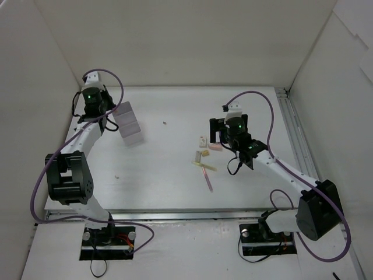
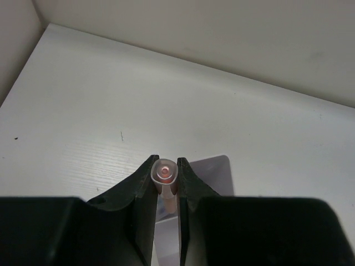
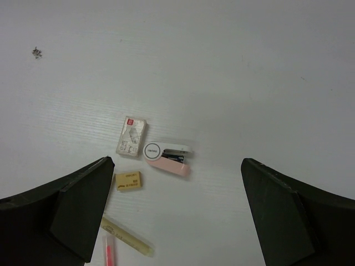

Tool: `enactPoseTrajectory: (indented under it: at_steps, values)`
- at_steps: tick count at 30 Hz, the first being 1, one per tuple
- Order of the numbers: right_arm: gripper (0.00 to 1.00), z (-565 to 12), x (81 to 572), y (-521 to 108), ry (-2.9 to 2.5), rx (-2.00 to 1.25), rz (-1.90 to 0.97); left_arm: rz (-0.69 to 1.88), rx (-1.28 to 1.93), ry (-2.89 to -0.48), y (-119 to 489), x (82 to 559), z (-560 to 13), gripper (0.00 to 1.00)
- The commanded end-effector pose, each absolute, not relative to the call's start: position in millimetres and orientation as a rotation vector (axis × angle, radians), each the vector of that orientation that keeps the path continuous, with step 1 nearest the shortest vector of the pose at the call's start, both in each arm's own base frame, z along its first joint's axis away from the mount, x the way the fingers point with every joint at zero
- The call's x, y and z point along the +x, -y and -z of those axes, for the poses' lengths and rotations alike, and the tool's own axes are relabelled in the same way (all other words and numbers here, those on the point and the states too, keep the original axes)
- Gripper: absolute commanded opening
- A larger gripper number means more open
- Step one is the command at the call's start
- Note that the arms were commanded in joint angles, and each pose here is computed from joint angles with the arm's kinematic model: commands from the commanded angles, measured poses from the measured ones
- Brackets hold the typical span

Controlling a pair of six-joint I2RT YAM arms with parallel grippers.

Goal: Sort the stationery into containers
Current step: Place the pen in the storage box.

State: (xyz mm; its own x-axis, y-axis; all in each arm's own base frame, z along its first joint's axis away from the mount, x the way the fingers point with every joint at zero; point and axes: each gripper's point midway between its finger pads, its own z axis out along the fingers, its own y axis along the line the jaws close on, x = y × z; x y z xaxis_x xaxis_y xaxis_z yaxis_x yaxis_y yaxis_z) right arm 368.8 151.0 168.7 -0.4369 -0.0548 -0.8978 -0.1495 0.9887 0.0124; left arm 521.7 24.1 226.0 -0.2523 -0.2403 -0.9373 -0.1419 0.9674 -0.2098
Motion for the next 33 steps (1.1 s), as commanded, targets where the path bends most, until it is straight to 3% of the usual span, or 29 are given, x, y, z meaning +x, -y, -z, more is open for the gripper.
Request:
enactPoseTrajectory:
  at_steps: [1, 26, 27, 29, 30, 33]
  values:
    - [0.98, -192.8, 372.8, -139.6, -1.948, -0.098, -0.079, 0.069, -0.258, -1.621, -27.4, 538.6, -288.7, 0.0]
    - [0.98, -180.3, 375.8, -135.9, -1.978, -0.12, -0.04, 0.137, -0.274, -1.636, -9.0, 560.1, -236.7, 0.0]
    - [0.98, -181.0, 376.1, -137.1, -1.977, -0.122, -0.043, 0.138, -0.278, -1.64, -9.2, 560.3, -235.9, 0.02]
    - [0.98, -180.0, 375.5, -137.4, -1.98, -0.125, -0.043, 0.14, -0.293, -1.667, -9.3, 559.4, -230.7, 0.17]
    - [0.98, -181.6, 376.8, -134.7, -1.976, -0.116, -0.04, 0.14, -0.298, -1.671, -9.4, 559.8, -230.6, 0.33]
    - [0.98, -182.3, 375.3, -136.5, -1.976, -0.122, -0.045, 0.152, -0.29, -1.674, -3.6, 556.4, -231.7, 0.55]
